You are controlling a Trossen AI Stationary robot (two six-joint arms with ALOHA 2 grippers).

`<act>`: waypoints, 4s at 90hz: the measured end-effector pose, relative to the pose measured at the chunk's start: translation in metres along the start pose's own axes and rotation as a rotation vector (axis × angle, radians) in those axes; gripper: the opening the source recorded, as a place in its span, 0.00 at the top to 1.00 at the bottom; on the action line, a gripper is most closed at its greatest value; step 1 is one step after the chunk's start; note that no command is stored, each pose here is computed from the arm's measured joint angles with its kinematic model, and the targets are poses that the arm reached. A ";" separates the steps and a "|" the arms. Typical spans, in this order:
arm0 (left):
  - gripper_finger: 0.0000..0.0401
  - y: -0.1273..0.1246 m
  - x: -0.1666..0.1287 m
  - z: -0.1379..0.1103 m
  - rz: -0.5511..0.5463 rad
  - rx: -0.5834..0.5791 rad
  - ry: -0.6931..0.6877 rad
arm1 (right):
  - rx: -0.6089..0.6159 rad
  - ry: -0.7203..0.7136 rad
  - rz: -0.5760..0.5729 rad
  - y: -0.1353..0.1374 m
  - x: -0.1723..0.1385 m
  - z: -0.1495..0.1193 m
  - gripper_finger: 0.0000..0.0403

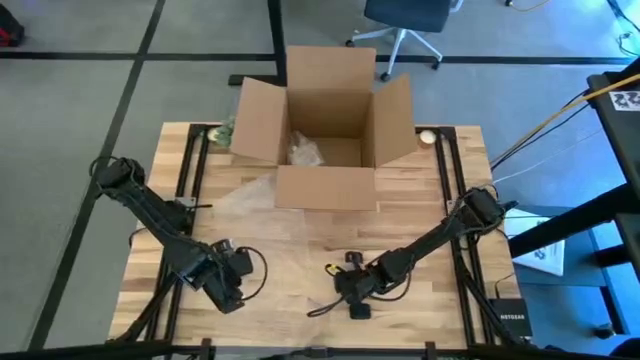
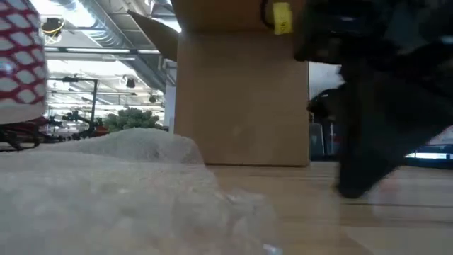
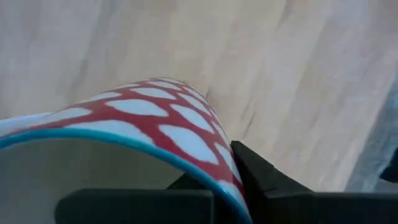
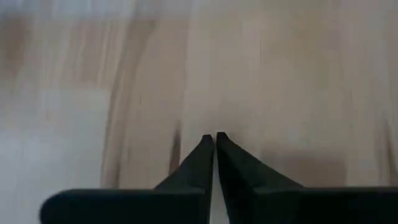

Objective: Wrap mug
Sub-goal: Wrap the red mug with the bubble wrap

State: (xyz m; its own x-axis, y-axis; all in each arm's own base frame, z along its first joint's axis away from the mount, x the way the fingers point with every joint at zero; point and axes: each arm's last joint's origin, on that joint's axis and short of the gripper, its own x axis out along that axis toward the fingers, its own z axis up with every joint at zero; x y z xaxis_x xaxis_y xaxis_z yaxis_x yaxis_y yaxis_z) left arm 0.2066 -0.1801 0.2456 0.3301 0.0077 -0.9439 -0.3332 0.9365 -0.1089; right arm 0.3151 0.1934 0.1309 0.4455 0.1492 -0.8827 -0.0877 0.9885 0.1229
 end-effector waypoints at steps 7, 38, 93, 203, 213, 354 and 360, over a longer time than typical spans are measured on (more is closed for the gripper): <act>1.00 0.001 0.001 0.005 -0.009 0.015 -0.011 | 0.004 -0.188 0.057 0.008 -0.005 0.018 0.98; 1.00 0.006 0.004 0.018 -0.008 0.025 -0.049 | -0.018 -0.519 0.058 0.009 0.054 0.043 1.00; 1.00 0.008 0.005 0.027 -0.020 0.033 -0.079 | -0.061 0.224 -0.169 -0.004 -0.012 -0.011 1.00; 1.00 -0.035 0.072 0.058 -0.226 -0.018 -0.290 | 0.104 0.329 -0.451 0.031 -0.045 -0.064 1.00; 1.00 -0.034 0.054 0.081 -0.194 0.025 -0.348 | 0.130 0.299 -0.405 0.033 -0.049 -0.059 1.00; 0.60 -0.008 0.076 0.171 -0.112 0.541 -0.130 | 0.370 0.062 -0.350 0.042 -0.043 -0.045 0.97; 0.59 -0.008 0.069 0.171 -0.116 0.537 -0.142 | 0.373 0.062 -0.351 0.042 -0.043 -0.045 0.92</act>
State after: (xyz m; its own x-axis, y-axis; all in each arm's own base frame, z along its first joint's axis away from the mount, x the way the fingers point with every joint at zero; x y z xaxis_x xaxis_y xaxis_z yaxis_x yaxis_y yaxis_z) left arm 0.3826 -0.1269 0.2345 0.4658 -0.0938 -0.8799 0.1960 0.9806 -0.0008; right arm 0.2523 0.2279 0.1541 0.3368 -0.1830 -0.9236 0.3866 0.9213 -0.0416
